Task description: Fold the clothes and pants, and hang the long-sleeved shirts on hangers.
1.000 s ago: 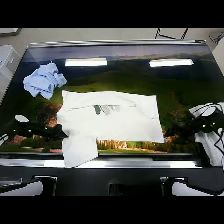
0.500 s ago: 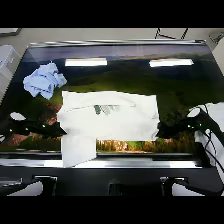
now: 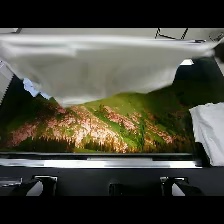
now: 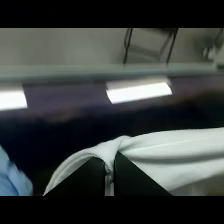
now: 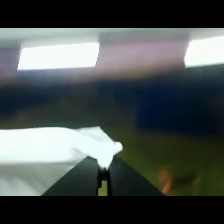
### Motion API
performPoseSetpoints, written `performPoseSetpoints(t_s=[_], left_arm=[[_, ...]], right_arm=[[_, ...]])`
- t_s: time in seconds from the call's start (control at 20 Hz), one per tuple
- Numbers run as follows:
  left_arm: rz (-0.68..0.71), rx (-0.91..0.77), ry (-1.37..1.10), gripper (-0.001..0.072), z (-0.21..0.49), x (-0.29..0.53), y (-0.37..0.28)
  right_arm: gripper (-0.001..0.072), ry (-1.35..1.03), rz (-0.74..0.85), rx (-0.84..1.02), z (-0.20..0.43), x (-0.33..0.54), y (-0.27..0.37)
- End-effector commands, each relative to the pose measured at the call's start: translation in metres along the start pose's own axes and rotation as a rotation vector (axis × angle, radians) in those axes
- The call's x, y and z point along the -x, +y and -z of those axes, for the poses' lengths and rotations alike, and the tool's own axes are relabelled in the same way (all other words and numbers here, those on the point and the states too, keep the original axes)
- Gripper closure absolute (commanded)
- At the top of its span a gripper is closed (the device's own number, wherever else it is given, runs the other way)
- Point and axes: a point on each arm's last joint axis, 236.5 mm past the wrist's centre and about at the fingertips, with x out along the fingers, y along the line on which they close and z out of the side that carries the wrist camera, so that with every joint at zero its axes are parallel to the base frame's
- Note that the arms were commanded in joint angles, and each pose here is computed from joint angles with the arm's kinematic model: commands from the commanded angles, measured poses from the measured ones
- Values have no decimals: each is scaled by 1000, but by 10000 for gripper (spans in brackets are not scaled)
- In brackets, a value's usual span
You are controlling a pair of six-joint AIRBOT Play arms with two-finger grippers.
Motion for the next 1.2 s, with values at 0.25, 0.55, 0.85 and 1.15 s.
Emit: performPoseSetpoints(t_s=[0.25, 0.55, 0.85, 1.15], left_arm=[[-28, -177, -506, 687, -125, 192, -112], [-67, -176, -400, 687, -109, 168, -92], [26, 171, 513, 687, 127, -2, -3], [-20, 529, 860, 686, 390, -116, 34]], right_arm=[[674, -503, 155, 113, -89, 232, 31], [674, -410, 176, 84, -75, 211, 19], [676, 708, 95, -146, 150, 4, -24], [676, 1150, -24, -307, 359, -140, -15]])
